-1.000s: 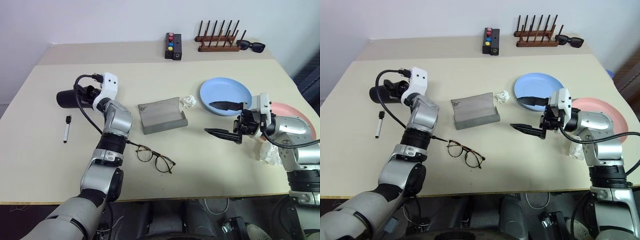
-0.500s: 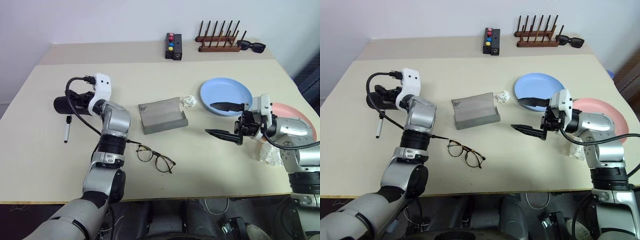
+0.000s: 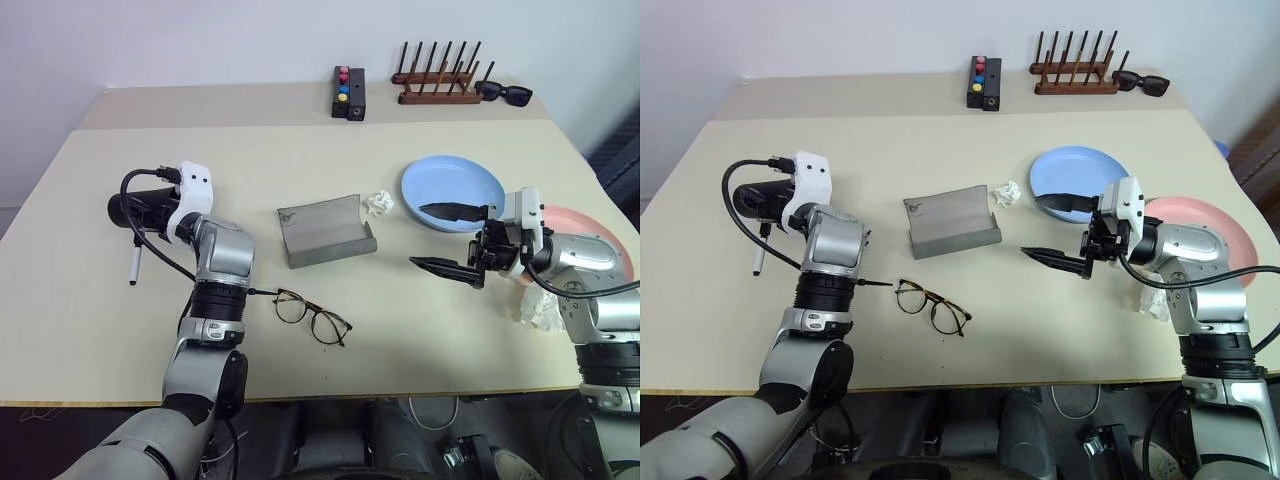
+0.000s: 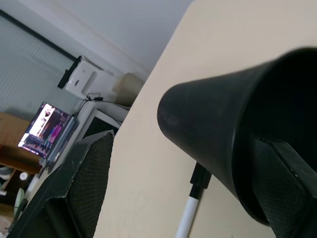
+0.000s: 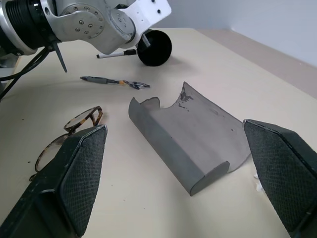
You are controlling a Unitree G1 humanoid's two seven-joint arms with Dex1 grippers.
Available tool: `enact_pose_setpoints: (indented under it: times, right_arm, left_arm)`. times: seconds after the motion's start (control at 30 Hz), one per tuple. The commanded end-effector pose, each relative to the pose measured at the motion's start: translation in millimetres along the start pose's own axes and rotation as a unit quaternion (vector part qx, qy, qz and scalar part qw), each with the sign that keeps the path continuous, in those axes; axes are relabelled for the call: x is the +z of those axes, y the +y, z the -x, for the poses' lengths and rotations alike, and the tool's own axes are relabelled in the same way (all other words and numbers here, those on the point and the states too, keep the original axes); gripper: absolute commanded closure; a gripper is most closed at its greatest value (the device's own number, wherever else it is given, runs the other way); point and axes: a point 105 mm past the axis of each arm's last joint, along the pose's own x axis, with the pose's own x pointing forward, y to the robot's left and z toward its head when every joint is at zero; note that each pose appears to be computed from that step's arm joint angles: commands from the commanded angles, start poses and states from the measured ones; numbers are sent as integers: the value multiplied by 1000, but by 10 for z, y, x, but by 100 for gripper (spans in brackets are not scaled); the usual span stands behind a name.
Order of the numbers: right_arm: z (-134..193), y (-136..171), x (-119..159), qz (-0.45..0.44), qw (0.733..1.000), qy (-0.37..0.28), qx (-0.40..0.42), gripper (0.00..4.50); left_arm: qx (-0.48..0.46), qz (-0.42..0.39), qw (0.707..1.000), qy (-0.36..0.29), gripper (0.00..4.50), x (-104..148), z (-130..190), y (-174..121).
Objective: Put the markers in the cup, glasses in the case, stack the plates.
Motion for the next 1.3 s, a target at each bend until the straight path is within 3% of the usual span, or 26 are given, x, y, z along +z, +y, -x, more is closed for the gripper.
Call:
enact_pose_setpoints:
  times: [0.03, 0.07, 0.17, 0.33, 0.8, 0.9, 1.3]
  right_arm:
    - [0, -30, 110, 22, 1000, -14, -3, 0]
    - [0, -29, 110, 22, 1000, -14, -3, 0]
    - [2, -31, 111, 22, 1000, -14, -4, 0]
    - [3, -35, 113, 23, 1000, -14, -6, 0]
    - [-8, -52, 119, 25, 1000, -16, -11, 0]
    - [-10, -59, 119, 26, 999, -16, -11, 0]
    - [-7, -65, 115, 26, 999, -17, -13, 0]
  left_arm:
    - [15, 16, 1000, -14, 41, 103, -4, 88]
    - [15, 16, 1000, -14, 41, 103, -3, 87]
    - [14, 15, 1000, -14, 123, 103, -1, 83]
    - [11, 16, 1000, -16, 371, 111, 8, 66]
    - [-8, 23, 1000, -14, 371, 116, 24, 28]
    - [-9, 24, 1000, -14, 446, 117, 28, 27]
    - [-49, 69, 996, -22, 446, 239, 54, 29]
